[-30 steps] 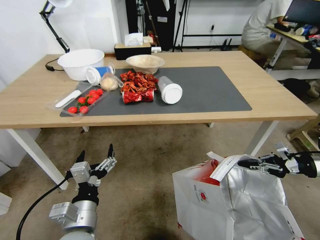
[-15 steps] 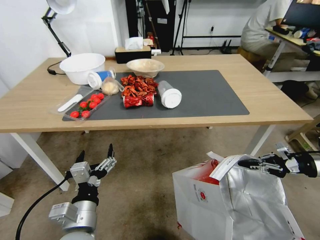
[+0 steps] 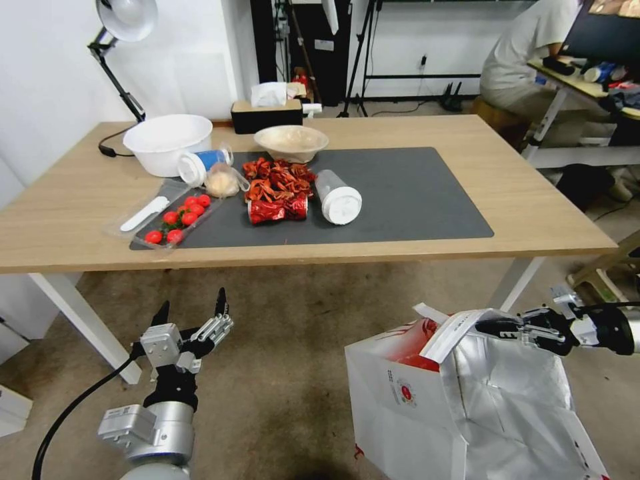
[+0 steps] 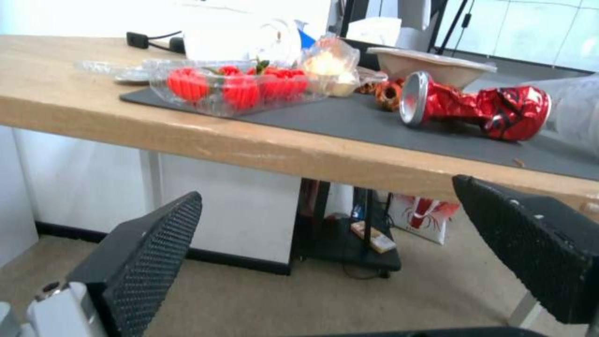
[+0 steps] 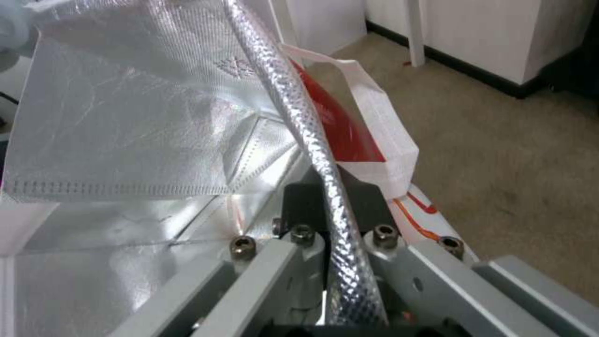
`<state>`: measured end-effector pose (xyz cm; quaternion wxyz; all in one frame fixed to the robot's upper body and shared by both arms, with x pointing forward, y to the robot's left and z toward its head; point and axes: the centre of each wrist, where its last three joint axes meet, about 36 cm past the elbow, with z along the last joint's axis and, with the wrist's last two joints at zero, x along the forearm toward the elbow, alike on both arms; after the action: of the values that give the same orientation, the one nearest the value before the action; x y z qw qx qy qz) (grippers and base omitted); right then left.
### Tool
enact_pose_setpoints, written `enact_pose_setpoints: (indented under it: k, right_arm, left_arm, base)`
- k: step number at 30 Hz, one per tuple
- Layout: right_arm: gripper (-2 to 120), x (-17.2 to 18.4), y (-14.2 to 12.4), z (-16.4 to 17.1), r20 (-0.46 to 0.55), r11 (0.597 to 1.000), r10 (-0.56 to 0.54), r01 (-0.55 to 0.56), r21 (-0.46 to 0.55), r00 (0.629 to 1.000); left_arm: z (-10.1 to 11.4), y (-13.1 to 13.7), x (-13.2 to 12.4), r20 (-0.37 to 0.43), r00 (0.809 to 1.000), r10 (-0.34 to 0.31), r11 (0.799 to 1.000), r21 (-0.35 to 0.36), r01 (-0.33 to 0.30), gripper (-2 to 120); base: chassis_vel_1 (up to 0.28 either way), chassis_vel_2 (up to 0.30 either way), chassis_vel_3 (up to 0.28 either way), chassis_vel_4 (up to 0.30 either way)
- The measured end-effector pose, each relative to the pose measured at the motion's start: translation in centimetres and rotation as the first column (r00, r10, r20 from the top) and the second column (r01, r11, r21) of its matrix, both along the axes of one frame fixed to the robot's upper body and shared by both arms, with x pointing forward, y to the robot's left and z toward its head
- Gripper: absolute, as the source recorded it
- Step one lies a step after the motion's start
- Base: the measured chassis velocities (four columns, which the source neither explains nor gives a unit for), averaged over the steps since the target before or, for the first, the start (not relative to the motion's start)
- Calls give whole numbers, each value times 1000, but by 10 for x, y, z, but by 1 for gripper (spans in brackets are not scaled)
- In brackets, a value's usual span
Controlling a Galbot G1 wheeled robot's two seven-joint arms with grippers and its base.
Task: Pick up the food delivery bag from the floor and place it on the table.
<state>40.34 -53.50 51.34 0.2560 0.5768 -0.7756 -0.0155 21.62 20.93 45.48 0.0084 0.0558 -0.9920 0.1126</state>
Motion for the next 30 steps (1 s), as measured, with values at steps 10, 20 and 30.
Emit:
enact_pose_setpoints:
  k: [10, 20, 30]
  right_arm:
    - [0, 0, 0, 1, 1, 1000, 0, 0, -1, 1000]
    - [0, 1, -1, 0, 0, 1000, -2, 2, -3, 1000]
    - [0, 1, -1, 1, 0, 1000, -1, 1, -5, 1000]
  left_arm:
    - [-1, 0, 0, 0, 1000, 3, 1000, 0, -3, 100]
    - [-2, 0, 1, -2, 1000, 6, 1000, 0, -6, 100]
    - [-3, 0, 1, -6, 1000, 19, 1000, -4, -19, 100]
  base:
    - [0, 0, 0, 0]
    - [0, 0, 0, 0]
    - [0, 0, 0, 0]
